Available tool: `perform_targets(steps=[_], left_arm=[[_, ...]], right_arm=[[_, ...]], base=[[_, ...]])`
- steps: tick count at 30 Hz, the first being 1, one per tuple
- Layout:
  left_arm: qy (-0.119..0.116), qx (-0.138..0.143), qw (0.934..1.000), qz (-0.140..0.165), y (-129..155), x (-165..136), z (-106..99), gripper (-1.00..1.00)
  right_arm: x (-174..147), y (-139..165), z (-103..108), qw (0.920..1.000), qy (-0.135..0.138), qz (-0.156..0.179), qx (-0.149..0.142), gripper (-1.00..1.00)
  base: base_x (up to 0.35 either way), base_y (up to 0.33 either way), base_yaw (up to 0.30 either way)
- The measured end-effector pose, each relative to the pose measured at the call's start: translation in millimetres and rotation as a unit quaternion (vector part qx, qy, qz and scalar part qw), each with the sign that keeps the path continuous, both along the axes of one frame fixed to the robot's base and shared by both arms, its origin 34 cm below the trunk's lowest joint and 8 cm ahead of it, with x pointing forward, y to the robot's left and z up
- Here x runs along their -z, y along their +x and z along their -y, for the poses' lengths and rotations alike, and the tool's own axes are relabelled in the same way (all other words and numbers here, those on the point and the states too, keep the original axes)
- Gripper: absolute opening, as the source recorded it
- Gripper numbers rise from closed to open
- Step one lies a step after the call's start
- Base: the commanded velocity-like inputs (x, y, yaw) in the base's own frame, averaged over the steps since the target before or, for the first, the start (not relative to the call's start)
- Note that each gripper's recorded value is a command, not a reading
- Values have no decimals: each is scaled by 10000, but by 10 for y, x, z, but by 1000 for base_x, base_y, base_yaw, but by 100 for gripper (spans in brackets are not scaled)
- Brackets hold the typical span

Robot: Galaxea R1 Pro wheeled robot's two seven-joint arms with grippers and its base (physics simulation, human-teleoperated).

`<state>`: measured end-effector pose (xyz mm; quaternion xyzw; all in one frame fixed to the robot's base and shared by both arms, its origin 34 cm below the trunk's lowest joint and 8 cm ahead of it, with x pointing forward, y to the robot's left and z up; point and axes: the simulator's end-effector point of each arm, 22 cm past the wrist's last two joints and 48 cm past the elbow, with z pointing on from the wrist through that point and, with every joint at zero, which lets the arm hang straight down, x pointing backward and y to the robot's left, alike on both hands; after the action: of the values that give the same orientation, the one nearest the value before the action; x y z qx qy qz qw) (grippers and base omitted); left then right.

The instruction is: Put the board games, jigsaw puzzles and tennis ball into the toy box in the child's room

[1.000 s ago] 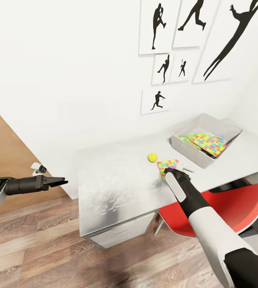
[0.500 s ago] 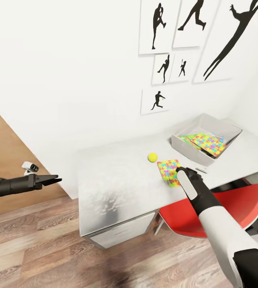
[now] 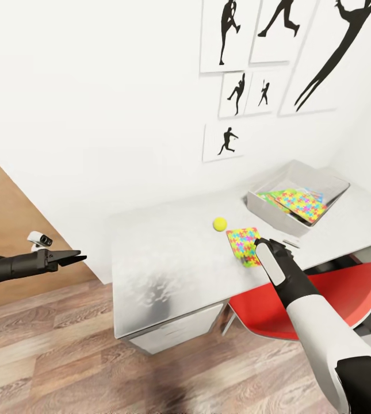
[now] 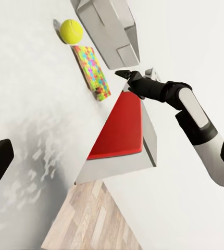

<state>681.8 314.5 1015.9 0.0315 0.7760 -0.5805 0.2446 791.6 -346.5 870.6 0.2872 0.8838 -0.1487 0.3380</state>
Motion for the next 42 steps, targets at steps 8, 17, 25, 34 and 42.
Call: perform_targets(steps=[8, 17, 25, 34, 42], left_arm=[[-7, -4, 10000, -20, 1, 23, -2, 100], [-8, -1, 10000, -24, -1, 26, 2, 100], [-9, 0, 10000, -24, -1, 26, 3, 100], [-8, -1, 10000, -22, -1, 25, 1, 100], [-7, -3, 10000, -25, 1, 26, -1, 100]], right_arm=[[28, 0, -5, 10000, -1, -15, -6, 100], [29, -1, -7, 10000, 0, -18, -2, 100], [26, -2, 8, 10000, 14, -13, 28, 100], [21, 4, 1, 10000, 21, -6, 28, 100], [25, 3, -3, 10000, 24, -9, 27, 100]], base=[[127, 0, 0], [153, 0, 0], [118, 0, 0], [60, 0, 0], [71, 0, 0]])
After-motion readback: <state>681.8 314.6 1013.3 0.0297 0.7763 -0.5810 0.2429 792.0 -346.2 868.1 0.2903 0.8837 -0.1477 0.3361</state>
